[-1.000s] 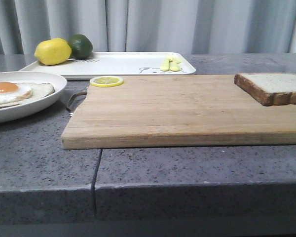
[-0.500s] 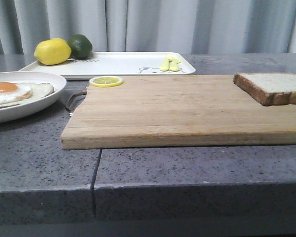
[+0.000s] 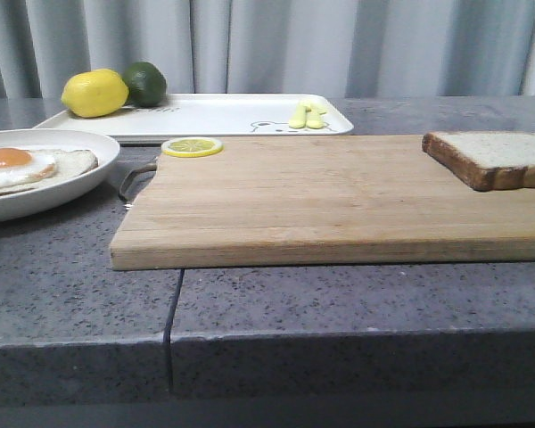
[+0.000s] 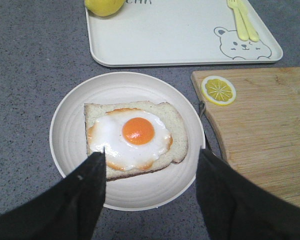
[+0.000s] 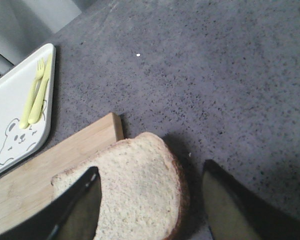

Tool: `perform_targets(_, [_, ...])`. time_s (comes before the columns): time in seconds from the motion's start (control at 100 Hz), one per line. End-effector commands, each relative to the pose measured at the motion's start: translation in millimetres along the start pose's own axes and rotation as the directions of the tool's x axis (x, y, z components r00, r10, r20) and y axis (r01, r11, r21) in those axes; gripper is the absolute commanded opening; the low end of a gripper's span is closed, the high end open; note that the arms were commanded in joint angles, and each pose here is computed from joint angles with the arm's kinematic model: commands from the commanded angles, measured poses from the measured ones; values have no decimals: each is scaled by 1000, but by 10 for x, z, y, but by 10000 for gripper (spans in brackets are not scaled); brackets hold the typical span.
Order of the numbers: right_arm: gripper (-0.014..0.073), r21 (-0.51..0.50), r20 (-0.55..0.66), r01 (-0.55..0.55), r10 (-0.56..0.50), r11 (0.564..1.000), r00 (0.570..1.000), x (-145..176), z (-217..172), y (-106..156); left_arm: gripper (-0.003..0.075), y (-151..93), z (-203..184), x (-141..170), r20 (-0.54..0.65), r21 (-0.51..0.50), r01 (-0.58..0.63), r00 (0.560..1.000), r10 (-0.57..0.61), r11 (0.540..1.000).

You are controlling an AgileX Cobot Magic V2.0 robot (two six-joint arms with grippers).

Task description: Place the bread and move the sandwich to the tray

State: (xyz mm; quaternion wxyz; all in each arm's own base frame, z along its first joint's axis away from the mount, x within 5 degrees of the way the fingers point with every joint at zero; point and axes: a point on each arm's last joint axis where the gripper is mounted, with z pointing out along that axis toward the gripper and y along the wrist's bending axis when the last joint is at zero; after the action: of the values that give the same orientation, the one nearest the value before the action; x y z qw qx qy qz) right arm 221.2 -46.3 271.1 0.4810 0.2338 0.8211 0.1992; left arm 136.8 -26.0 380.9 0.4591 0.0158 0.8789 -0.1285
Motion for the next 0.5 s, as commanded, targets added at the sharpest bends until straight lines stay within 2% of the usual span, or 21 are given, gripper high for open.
perform_targets(0.0, [448, -43, 14, -16, 17, 999, 1000, -102, 23, 47, 366, -29, -77, -135, 96, 12, 3, 995, -4, 1000])
perform_targets(0.22, [448, -67, -70, -65, 60, 996, 996, -28, 204, -23, 366, -29, -77, -135, 96, 12, 3, 995, -4, 1000])
perform_targets(0.49, [448, -66, -116, -94, 86, 993, 990, 20, 307, -78, 366, -29, -77, -135, 96, 12, 3, 995, -4, 1000])
